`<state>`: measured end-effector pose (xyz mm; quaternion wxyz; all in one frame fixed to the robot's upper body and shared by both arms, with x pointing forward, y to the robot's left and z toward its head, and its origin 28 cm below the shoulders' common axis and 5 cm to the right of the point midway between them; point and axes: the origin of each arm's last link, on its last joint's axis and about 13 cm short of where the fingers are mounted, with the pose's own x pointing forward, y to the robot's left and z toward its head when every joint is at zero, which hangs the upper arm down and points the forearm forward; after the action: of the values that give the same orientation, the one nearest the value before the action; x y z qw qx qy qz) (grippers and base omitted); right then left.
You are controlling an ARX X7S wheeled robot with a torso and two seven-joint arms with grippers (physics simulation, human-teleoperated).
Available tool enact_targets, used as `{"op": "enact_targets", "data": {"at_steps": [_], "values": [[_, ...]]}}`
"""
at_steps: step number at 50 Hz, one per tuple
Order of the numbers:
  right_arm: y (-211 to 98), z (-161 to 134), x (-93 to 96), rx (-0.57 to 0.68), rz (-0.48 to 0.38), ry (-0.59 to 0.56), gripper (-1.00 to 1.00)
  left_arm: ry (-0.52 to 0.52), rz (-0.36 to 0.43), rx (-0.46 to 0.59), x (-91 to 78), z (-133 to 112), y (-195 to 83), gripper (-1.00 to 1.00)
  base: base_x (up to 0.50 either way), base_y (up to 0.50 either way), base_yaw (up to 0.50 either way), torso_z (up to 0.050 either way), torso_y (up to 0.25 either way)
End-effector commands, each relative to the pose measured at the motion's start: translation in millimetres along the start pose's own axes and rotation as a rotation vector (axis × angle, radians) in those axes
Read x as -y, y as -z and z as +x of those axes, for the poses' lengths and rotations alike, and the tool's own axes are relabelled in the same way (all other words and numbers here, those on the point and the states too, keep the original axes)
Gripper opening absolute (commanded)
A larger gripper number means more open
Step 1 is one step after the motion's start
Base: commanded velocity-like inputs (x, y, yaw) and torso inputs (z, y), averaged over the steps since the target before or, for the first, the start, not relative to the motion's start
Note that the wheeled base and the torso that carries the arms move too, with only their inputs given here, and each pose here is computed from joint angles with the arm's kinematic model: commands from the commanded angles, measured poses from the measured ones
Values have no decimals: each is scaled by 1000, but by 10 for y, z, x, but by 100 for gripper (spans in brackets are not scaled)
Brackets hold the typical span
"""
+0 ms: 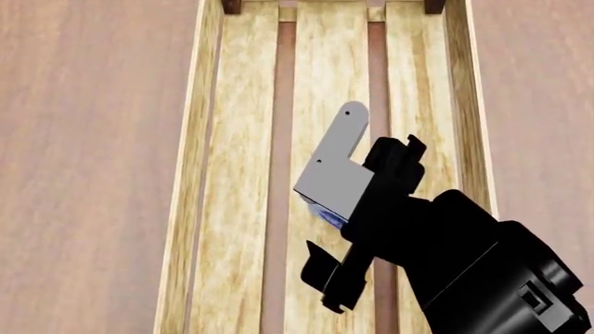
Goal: Pick up the cream cheese and put it in the tray.
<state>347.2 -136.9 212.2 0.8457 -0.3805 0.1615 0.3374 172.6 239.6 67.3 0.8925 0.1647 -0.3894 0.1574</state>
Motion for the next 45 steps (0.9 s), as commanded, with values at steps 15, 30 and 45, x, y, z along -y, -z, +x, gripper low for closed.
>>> {"op": "enact_targets", "data": {"at_steps": [15,30,45], "values": [[-249,-473,-98,54,-160,59,100,1,21,23,-39,63,-72,100,0,0,0,0,0],[-273,-904,5,61,-160,165,100,5,63,48,-81,123,-144,100,0,0,0,0,0],[-163,-1334,107,115,-81,290,100,-10,80,62,-133,233,-206,100,0,0,0,0,0]]}}
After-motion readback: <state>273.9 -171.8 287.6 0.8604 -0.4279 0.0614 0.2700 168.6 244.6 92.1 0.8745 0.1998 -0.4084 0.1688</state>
